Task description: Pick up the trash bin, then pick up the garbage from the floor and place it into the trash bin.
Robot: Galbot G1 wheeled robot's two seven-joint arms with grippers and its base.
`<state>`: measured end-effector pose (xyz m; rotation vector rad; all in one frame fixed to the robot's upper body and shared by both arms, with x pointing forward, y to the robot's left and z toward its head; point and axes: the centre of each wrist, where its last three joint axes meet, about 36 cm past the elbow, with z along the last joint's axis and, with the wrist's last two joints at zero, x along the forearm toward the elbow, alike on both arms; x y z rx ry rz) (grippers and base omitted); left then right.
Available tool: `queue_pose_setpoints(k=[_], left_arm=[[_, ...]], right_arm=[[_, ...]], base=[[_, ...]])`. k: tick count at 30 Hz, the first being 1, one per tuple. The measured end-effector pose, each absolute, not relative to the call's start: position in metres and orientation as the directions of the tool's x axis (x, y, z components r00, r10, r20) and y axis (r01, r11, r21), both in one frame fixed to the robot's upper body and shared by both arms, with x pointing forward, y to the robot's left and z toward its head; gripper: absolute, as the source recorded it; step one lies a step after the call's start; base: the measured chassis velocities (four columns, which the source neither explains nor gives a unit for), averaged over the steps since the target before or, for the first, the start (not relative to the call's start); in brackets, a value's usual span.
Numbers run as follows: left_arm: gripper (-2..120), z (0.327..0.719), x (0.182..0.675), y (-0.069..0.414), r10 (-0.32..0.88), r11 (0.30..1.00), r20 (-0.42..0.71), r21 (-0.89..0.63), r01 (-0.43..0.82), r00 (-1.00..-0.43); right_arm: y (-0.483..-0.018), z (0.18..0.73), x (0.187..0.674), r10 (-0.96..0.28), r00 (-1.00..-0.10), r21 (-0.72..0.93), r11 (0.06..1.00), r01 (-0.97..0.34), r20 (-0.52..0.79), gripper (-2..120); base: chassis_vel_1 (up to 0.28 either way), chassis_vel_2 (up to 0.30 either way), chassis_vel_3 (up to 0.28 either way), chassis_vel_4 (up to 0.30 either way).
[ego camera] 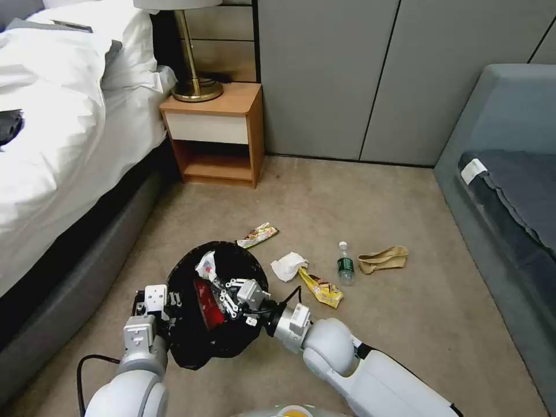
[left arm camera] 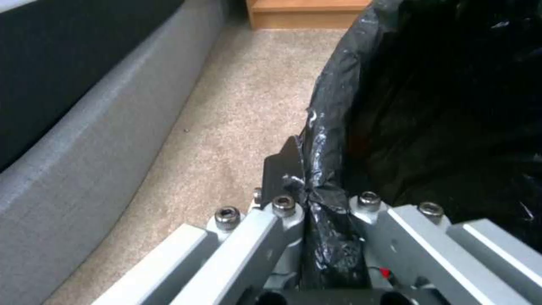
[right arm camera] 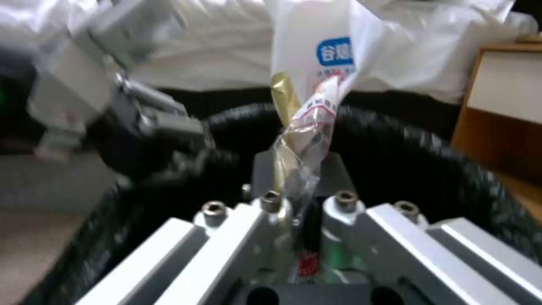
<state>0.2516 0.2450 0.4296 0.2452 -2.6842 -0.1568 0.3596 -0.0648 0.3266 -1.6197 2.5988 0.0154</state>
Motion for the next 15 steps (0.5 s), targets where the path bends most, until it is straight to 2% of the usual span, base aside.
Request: queue_pose_setpoints(k=[2,6,8,12,15], left_arm=[[1,0.4299,0.2521,0.2455,-0.198,0.978,0.413,0.149,-0.148,-0.889],[1,0.4305,0.2531,0.2453,-0.197,0.978,0.41,0.147,-0.149,-0.891],[1,0.4307,0.254,0.2446,-0.196,0.978,0.408,0.144,-0.149,-0.892],[1,0.4305,0.2542,0.2441,-0.195,0.979,0.408,0.142,-0.149,-0.892],[1,0.4302,0.2546,0.2441,-0.195,0.979,0.409,0.142,-0.149,-0.892]], right_arm=[[-0.0674,0.3245,0.3597,-0.894,-0.444,-0.035,0.447,-0.894,-0.064,14],[-0.0694,0.3236,0.3585,-0.893,-0.447,-0.034,0.449,-0.893,-0.058,23],[-0.0699,0.3236,0.3578,-0.892,-0.448,-0.032,0.451,-0.892,-0.057,35],[-0.0702,0.3234,0.3572,-0.892,-0.449,-0.032,0.451,-0.892,-0.055,44],[-0.071,0.3243,0.356,-0.892,-0.449,-0.032,0.451,-0.892,-0.054,58]], base=[[0.0,0.0,0.0,0.0],[0.0,0.0,0.0,0.0],[0.0,0.0,0.0,0.0],[0.0,0.0,0.0,0.0],[0.0,0.0,0.0,0.0]])
